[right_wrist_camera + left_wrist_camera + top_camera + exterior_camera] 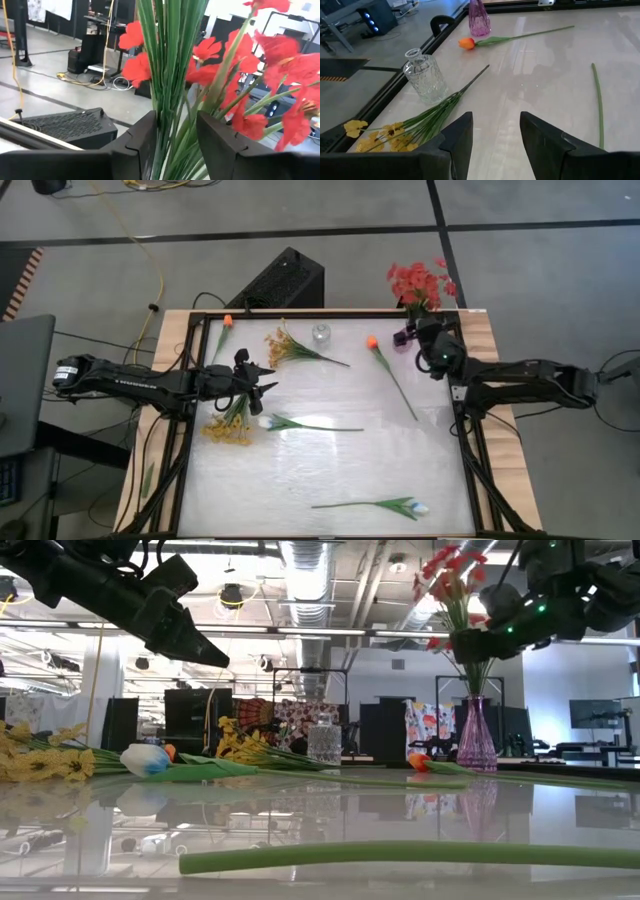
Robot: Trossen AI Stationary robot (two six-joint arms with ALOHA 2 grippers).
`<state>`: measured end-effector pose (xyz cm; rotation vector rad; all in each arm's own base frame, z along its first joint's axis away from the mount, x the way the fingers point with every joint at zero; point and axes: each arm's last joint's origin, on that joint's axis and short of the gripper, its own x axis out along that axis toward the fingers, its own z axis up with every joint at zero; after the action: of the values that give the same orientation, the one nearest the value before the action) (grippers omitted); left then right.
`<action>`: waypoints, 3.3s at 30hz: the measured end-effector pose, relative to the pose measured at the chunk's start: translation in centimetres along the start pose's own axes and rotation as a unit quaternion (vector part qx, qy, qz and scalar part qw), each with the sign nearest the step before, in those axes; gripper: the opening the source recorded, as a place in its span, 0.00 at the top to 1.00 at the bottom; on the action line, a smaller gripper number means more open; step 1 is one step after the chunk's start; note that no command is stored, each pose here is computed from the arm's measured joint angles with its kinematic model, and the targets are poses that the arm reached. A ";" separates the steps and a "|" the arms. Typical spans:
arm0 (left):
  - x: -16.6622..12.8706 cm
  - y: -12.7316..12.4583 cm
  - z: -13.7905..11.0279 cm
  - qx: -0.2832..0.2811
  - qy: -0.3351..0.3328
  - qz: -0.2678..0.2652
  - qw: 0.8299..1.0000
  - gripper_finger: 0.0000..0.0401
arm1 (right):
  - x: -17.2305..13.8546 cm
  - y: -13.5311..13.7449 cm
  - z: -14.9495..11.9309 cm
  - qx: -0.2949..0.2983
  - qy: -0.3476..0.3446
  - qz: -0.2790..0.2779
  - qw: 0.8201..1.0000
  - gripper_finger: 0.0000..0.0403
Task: Sort flowers into vase by color
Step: Put the red flowers into the purple vase
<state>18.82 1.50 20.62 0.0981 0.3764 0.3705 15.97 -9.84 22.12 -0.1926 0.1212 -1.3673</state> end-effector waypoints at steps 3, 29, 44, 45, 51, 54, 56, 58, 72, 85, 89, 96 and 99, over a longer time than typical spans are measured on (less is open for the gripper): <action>0.0 0.0 0.0 0.001 0.002 0.000 1.000 0.62 | -0.2 0.0 0.0 -0.001 0.001 0.002 1.000 0.58; 0.0 0.0 -0.1 -0.009 0.006 -0.001 1.000 0.62 | 0.6 -0.7 5.5 -0.013 0.240 0.089 0.967 0.59; 0.1 -0.1 -0.4 -0.013 0.018 -0.001 1.000 0.62 | 0.2 0.8 8.8 0.034 0.213 0.298 0.930 0.59; 0.1 -0.1 -0.4 -0.013 0.018 -0.001 1.000 0.62 | 0.3 1.3 9.0 0.039 0.195 0.306 0.931 0.59; 0.1 -0.1 -0.4 -0.019 0.017 -0.008 1.000 0.62 | 1.1 5.0 9.1 0.002 0.135 0.300 0.944 0.64; 0.1 -0.1 -0.4 -0.023 0.017 -0.010 1.000 0.62 | 1.5 6.8 8.9 -0.067 0.127 0.228 0.963 0.72; 0.1 -0.1 -0.4 -0.025 0.017 -0.010 0.999 0.62 | 1.8 7.8 9.0 -0.105 0.117 0.194 0.968 0.80; 0.1 -0.1 -0.4 -0.029 0.017 -0.010 0.999 0.62 | 2.0 8.5 9.3 -0.129 0.112 0.181 0.968 0.90; 0.1 -0.1 -0.3 -0.024 0.016 -0.008 1.000 0.62 | 4.2 3.9 11.5 -0.141 0.141 0.083 0.976 0.96; 0.1 -0.1 -0.4 -0.007 0.020 -0.004 1.000 0.62 | 3.1 1.4 11.1 -0.125 0.187 0.054 0.973 0.95; 0.1 0.0 -0.4 0.000 0.019 0.000 1.000 0.62 | 2.1 1.8 11.5 -0.103 0.188 0.141 0.967 0.95; 0.3 0.5 -0.4 -0.005 0.021 0.011 1.000 0.62 | 1.1 3.6 11.1 -0.075 0.211 0.271 0.936 0.95; 0.3 0.6 -0.4 -0.007 0.020 0.014 1.000 0.62 | 1.7 5.3 10.4 -0.090 0.206 0.243 0.944 0.95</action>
<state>18.72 2.21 20.22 0.0817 0.4128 0.4028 23.47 -9.83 31.26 -0.0194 0.6072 -0.8839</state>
